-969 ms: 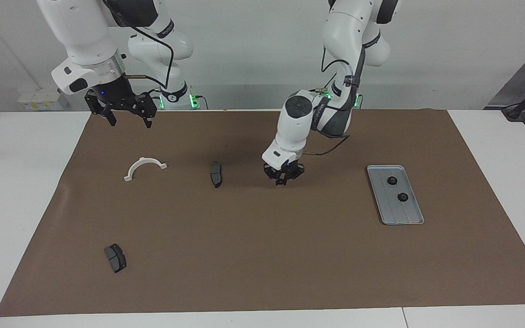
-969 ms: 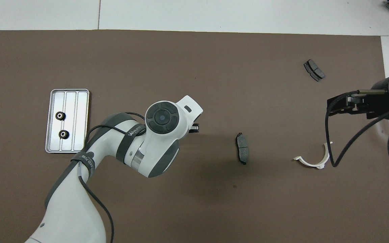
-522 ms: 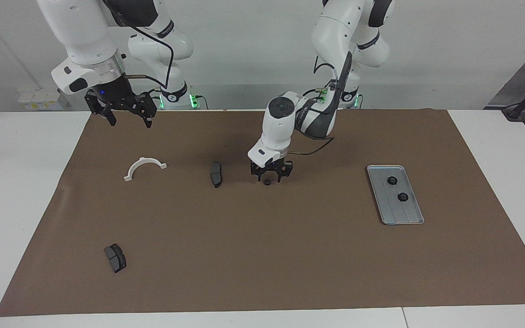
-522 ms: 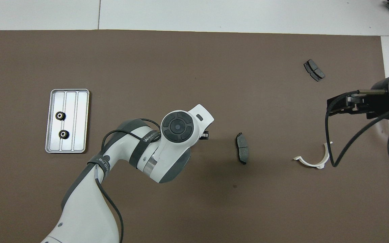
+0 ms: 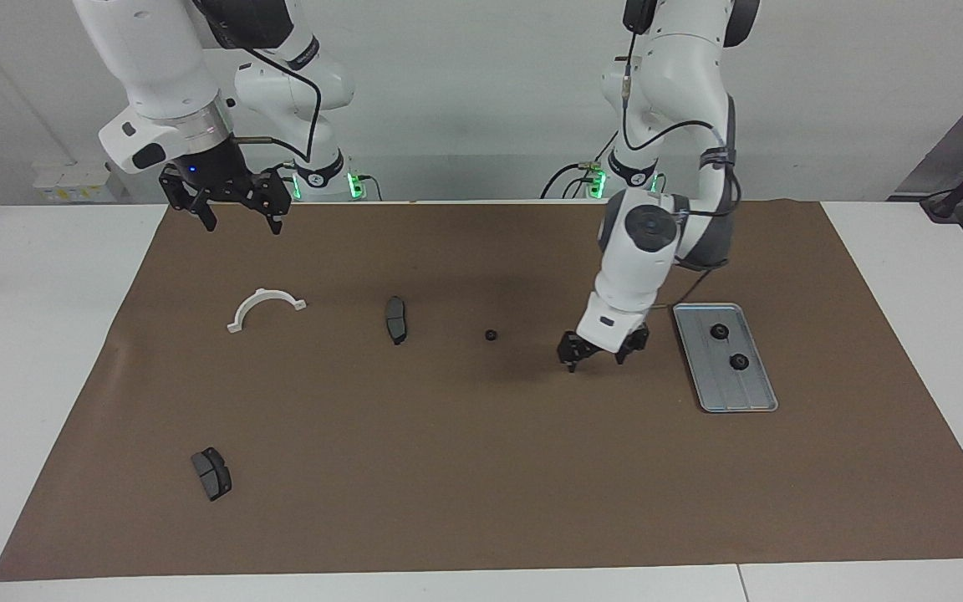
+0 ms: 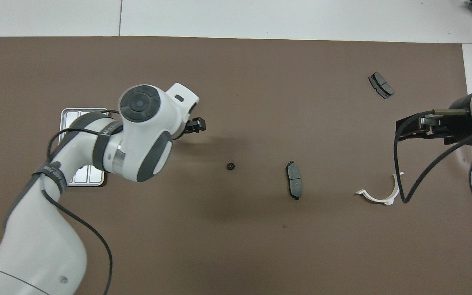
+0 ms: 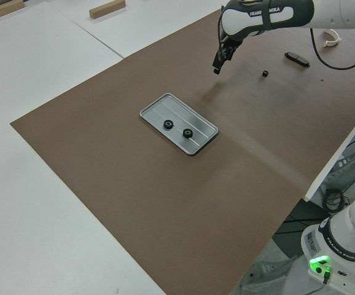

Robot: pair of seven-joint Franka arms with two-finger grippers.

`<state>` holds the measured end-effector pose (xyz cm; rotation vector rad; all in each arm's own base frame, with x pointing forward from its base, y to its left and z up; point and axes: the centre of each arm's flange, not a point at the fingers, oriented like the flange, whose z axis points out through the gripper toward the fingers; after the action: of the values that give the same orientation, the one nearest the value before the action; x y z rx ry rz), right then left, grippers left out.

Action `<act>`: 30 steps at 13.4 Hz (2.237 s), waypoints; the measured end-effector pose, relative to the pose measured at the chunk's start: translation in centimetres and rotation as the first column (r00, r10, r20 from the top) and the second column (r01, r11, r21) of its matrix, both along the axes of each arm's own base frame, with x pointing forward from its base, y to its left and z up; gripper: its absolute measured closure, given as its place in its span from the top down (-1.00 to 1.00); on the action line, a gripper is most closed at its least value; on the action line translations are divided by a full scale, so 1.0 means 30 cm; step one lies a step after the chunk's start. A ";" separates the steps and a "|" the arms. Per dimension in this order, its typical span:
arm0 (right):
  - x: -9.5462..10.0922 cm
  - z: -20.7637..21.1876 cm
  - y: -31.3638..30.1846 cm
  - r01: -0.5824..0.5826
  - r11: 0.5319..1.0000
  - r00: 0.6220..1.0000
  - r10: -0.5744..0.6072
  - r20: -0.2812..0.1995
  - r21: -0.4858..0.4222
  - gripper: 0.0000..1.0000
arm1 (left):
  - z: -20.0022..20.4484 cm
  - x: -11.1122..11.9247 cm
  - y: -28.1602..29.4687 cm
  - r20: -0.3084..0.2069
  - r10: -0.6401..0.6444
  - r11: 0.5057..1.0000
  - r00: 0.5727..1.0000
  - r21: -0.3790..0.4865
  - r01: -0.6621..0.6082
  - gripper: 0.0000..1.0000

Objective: Place bearing gear from tray to pile
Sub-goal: 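Return the left gripper to the tray while the right gripper reaches the gear, then grasp the center gear with the right gripper while the left gripper grasps another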

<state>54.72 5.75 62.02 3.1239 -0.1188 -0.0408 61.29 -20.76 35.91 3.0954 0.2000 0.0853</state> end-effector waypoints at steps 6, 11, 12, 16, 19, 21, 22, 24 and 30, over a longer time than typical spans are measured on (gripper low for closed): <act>-0.032 -0.136 0.251 -0.102 0.995 0.993 0.101 0.064 0.019 1.00 | 0.009 0.061 0.620 -0.034 -0.076 0.997 0.997 0.019 0.076 1.00; -0.033 -0.342 0.527 -0.097 0.995 0.992 0.094 0.081 0.034 1.00 | -0.125 -0.013 0.808 -0.008 -0.126 0.992 0.992 0.029 0.126 1.00; -0.024 -0.403 0.590 -0.086 0.996 0.993 0.083 0.081 0.038 1.00 | -0.135 -0.019 0.809 -0.010 -0.128 0.991 0.992 0.029 0.128 0.99; 0.013 -0.623 0.772 -0.041 0.997 0.995 0.035 0.097 0.061 1.00 | -0.142 -0.020 0.806 0.003 -0.131 0.991 0.991 0.032 0.131 0.72; 0.001 -0.750 0.900 -0.015 0.997 0.994 0.006 0.109 0.078 1.00 | -0.181 -0.037 0.806 0.015 -0.132 0.991 0.991 0.035 0.131 0.49; -0.014 -0.820 0.969 0.000 0.997 0.994 -0.009 0.109 0.080 1.00 | -0.202 -0.050 0.806 0.009 -0.142 0.989 0.990 0.035 0.142 0.46; -0.024 -0.855 1.011 0.006 0.998 0.994 -0.014 0.113 0.065 1.00 | -0.206 -0.053 0.807 0.009 -0.148 0.988 0.989 0.036 0.148 0.43; -0.033 -0.930 1.089 0.040 0.999 0.990 -0.043 0.135 0.026 1.00 | -0.210 -0.056 0.815 0.007 -0.151 0.988 0.988 0.035 0.151 0.41; -0.055 -1.056 1.182 0.088 0.995 0.986 -0.092 0.137 0.038 0.72 | -0.197 -0.061 0.809 0.012 -0.155 0.987 0.988 0.033 0.155 -0.22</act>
<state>53.07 41.22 30.33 3.1493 -0.2633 0.1754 59.46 3.52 30.01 3.1280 -0.0437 0.1071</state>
